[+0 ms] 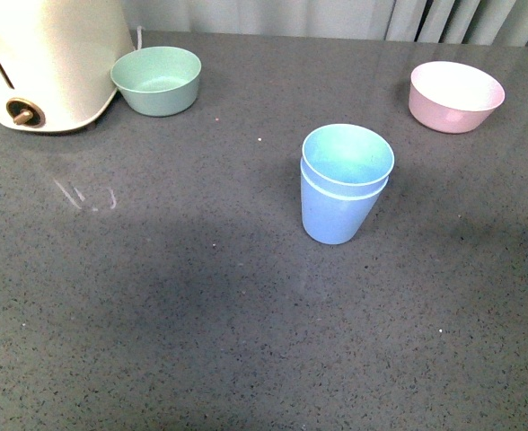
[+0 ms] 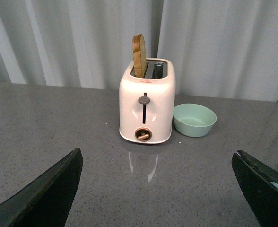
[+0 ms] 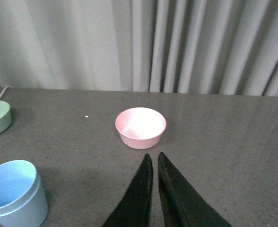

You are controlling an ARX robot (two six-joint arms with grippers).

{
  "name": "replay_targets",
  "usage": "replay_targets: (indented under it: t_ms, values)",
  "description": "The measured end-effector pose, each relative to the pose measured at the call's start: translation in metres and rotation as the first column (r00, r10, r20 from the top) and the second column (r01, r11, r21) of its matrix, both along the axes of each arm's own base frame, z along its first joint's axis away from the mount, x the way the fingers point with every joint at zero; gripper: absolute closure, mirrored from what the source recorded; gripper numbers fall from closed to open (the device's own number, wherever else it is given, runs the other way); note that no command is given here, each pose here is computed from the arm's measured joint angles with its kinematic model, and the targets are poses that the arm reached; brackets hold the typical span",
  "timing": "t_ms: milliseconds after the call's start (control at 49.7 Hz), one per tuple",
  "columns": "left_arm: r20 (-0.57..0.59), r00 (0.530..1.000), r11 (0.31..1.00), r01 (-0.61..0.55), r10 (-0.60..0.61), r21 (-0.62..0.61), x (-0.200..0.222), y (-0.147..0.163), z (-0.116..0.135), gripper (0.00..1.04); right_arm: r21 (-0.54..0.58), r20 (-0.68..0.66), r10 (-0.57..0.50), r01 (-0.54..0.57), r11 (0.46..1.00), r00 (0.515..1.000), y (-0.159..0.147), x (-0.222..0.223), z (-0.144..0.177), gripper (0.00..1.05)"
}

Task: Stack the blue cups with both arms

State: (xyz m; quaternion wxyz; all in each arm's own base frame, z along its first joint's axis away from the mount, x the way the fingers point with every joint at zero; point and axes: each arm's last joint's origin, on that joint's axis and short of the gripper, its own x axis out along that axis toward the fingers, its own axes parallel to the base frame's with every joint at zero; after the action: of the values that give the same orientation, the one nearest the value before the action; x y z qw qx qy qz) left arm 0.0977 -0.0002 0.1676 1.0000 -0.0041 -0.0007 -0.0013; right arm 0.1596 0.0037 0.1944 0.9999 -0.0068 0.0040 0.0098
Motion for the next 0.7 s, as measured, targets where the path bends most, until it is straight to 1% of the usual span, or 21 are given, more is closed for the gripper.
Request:
replay_targets:
  t_ms: [20, 60, 221, 584, 704]
  values:
    - [0.0, 1.0, 1.0, 0.0, 0.0, 0.0, 0.0, 0.0, 0.0, 0.09, 0.0, 0.001, -0.009, 0.009, 1.0, 1.0, -0.001, -0.002, -0.001, 1.02]
    - [0.0, 1.0, 1.0, 0.0, 0.0, 0.0, 0.0, 0.0, 0.0, 0.09, 0.002, 0.003, -0.021, 0.021, 1.0, 1.0, -0.003, -0.006, -0.004, 1.03]
    - [0.0, 1.0, 1.0, 0.0, 0.0, 0.0, 0.0, 0.0, 0.0, 0.09, 0.003, -0.003, -0.019, 0.019, 1.0, 1.0, -0.003, -0.017, -0.012, 1.03]
    - [0.0, 1.0, 1.0, 0.0, 0.0, 0.0, 0.0, 0.0, 0.0, 0.09, 0.003, -0.002, -0.018, 0.018, 1.0, 1.0, -0.003, -0.032, -0.021, 1.03]
    - [0.0, 1.0, 1.0, 0.0, 0.0, 0.0, 0.0, 0.0, 0.0, 0.09, 0.004, 0.028, -0.016, 0.016, 1.0, 0.999, -0.003, -0.035, -0.021, 1.03]
